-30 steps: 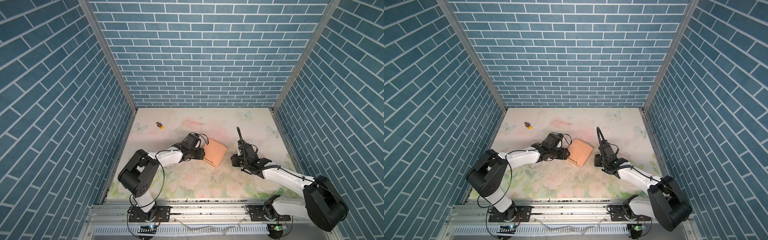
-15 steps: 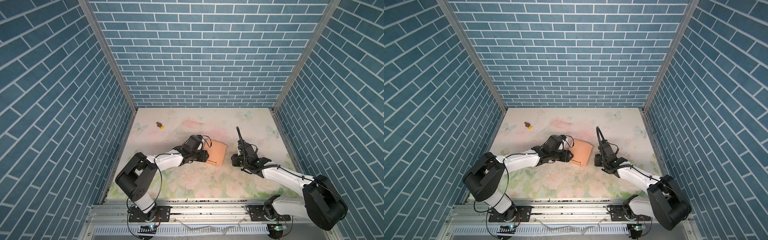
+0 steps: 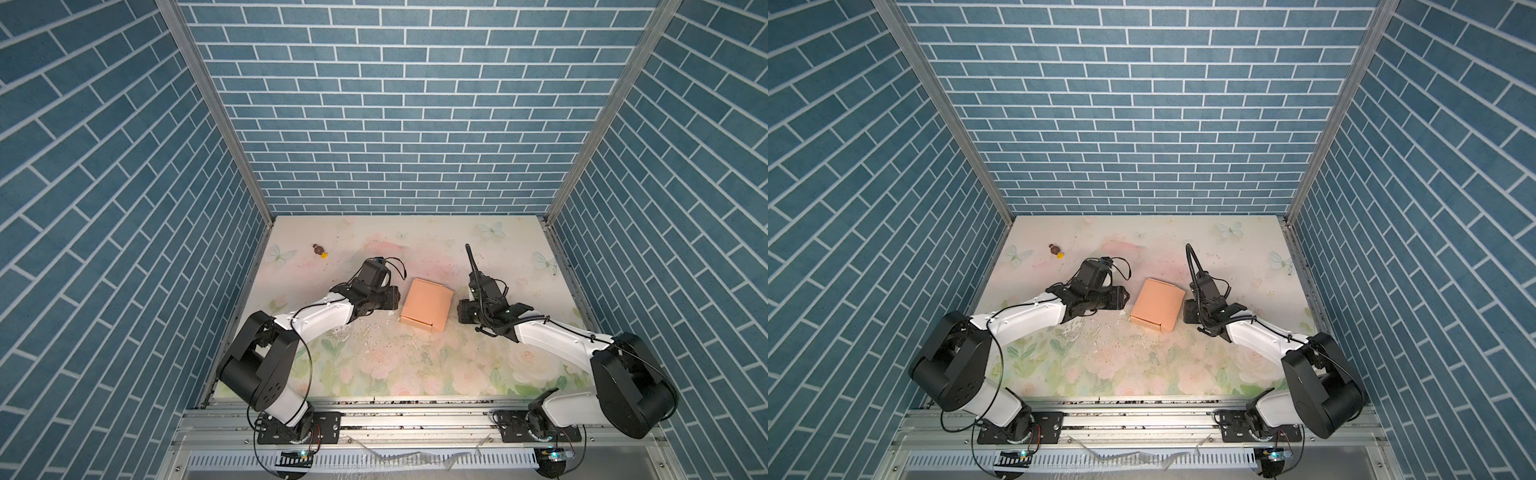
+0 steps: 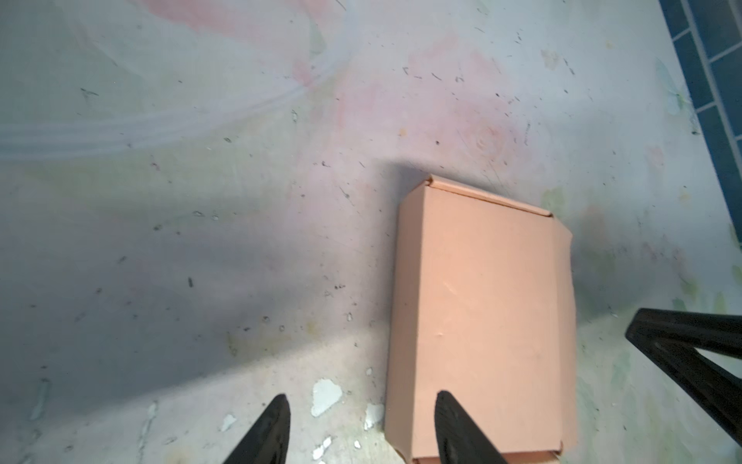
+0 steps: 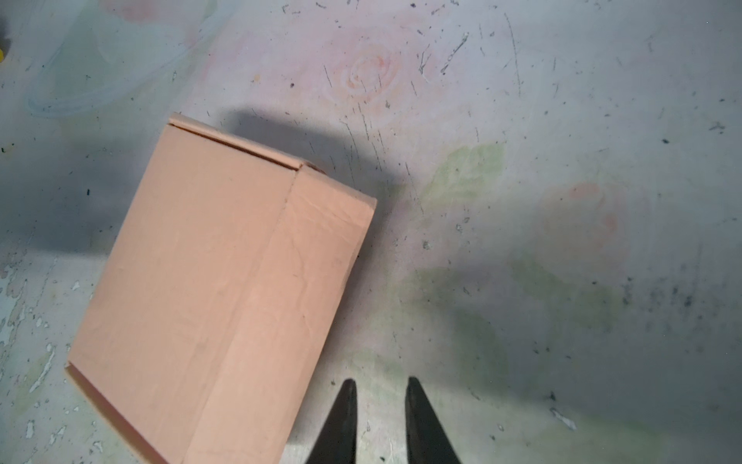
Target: Fold the paper box
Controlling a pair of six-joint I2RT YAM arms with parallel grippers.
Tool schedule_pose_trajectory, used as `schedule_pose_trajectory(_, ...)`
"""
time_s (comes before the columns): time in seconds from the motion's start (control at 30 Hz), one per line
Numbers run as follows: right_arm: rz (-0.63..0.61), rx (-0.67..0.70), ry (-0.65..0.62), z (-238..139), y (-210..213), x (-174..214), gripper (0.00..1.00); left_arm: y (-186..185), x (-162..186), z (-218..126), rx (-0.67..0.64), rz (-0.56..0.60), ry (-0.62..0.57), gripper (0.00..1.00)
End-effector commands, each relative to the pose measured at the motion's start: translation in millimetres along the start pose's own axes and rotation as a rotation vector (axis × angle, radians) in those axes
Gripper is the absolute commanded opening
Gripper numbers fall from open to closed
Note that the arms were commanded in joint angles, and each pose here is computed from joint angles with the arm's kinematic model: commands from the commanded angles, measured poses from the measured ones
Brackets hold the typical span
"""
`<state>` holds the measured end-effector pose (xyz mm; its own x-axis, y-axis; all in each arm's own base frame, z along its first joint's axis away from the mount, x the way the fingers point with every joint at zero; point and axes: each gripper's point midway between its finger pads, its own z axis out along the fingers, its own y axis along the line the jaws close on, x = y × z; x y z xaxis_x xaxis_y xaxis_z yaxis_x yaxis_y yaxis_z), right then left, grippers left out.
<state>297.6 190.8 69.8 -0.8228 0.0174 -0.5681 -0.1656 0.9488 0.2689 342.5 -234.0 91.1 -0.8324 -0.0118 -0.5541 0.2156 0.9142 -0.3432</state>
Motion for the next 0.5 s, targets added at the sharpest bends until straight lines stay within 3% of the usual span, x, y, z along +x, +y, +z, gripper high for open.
schedule_pose_trajectory(0.0, -0.014, 0.015, -0.002, 1.3, 1.0, -8.3, 0.24, 15.4, 0.0, 10.2, -0.09, 0.029, 0.039, 0.59)
schedule_pose_trajectory(0.47, 0.001, 0.08, 0.029, 10.2, -5.3, -11.0, 0.24, 2.1, 10.0, 47.0, -0.03, 0.079, 0.082, 0.59)
